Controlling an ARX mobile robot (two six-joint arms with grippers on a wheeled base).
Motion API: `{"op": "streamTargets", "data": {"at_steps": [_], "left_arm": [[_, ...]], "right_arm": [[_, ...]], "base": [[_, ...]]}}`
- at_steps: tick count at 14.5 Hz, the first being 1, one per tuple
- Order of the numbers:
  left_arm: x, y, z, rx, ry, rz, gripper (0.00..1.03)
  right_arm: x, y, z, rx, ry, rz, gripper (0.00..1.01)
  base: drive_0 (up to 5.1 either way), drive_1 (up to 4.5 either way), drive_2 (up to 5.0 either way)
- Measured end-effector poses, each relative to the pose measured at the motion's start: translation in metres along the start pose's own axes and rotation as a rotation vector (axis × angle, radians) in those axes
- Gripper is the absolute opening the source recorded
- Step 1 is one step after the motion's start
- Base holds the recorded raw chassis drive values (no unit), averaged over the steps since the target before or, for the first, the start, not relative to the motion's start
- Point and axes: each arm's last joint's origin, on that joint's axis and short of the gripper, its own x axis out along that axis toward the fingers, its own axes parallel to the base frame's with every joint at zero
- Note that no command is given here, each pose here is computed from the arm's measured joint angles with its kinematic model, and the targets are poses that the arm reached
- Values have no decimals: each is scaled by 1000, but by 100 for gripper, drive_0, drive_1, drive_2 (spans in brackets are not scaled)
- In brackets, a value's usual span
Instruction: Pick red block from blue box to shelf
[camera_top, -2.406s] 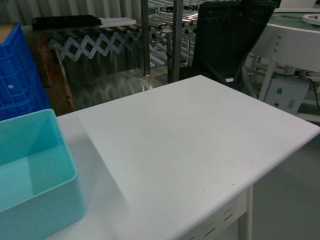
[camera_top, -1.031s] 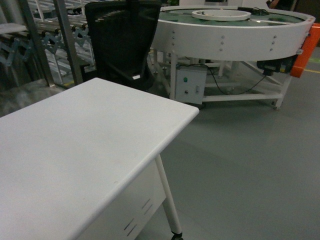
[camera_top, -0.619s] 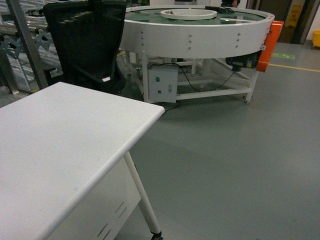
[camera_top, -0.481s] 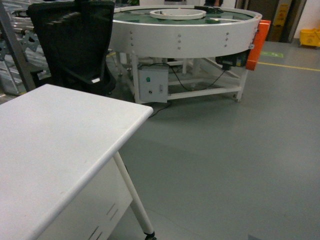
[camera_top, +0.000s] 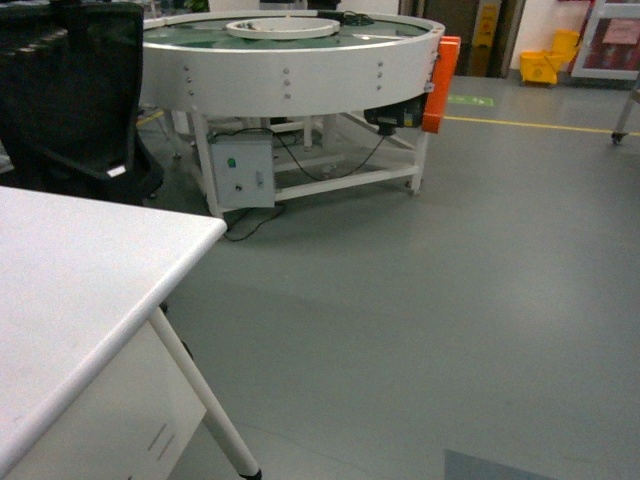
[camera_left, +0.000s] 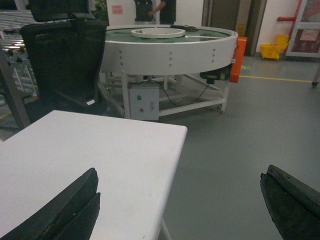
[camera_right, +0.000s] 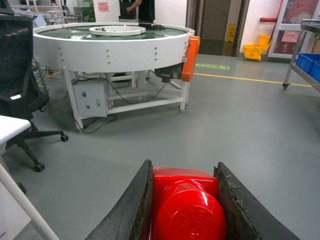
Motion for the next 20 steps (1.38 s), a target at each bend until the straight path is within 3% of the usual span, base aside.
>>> {"op": "streamTargets", "data": {"at_steps": [20], "left_arm": [[0,0,0,0,0,-1,98]], "right_arm": [[0,0,0,0,0,0,28]], "base": [[-120,-120,-120]]}}
